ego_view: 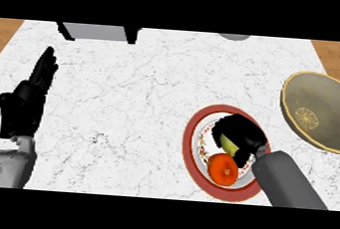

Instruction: Pick the lemon from the plate and place it in the bowl

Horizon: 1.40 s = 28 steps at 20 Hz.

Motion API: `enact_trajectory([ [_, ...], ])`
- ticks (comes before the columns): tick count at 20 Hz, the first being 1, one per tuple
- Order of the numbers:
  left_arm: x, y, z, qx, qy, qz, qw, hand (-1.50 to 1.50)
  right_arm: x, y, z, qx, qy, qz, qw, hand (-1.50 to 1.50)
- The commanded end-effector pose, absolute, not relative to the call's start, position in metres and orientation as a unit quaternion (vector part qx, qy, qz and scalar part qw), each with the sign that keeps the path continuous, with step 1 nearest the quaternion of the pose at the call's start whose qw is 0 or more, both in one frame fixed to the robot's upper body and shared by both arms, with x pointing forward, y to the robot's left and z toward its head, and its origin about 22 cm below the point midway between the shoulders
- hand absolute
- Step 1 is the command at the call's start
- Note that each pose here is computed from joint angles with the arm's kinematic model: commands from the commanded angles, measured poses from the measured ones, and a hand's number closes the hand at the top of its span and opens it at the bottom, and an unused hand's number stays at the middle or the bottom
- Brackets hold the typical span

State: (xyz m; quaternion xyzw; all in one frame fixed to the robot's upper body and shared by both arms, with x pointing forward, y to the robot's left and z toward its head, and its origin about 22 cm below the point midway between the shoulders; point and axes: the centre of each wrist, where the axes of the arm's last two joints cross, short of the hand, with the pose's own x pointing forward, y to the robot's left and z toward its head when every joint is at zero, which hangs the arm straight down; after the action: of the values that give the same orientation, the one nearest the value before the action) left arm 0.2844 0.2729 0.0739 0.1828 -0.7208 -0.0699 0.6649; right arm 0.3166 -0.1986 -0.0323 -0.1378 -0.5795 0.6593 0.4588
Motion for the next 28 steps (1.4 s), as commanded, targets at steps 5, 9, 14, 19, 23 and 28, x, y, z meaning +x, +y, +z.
enact_trajectory([
  [5, 0.278, 0.287, 0.075, 0.205, -0.712, -0.049, 0.670, 0.00, 0.180, -0.152, -0.083, -0.023, -0.565, 0.686, 0.458, 1.50],
  [9, 0.275, 0.279, 0.069, 0.202, -0.708, -0.041, 0.675, 0.00, 0.147, -0.157, -0.051, -0.023, -0.611, 0.646, 0.458, 1.50],
  [14, 0.268, 0.282, 0.062, 0.199, -0.709, -0.047, 0.674, 0.00, 0.115, -0.174, 0.007, -0.021, -0.708, 0.514, 0.484, 1.50],
  [19, 0.273, 0.288, 0.082, 0.198, -0.717, -0.055, 0.666, 0.00, 0.079, -0.208, 0.066, -0.089, -0.739, 0.429, 0.512, 1.50],
  [23, 0.272, 0.269, 0.073, 0.184, -0.724, -0.060, 0.662, 0.00, 0.069, -0.243, 0.105, -0.169, -0.736, 0.402, 0.519, 1.50],
  [28, 0.280, 0.261, 0.081, 0.181, -0.727, -0.073, 0.659, 0.00, 0.088, -0.265, 0.118, -0.196, -0.747, 0.341, 0.536, 1.50],
])
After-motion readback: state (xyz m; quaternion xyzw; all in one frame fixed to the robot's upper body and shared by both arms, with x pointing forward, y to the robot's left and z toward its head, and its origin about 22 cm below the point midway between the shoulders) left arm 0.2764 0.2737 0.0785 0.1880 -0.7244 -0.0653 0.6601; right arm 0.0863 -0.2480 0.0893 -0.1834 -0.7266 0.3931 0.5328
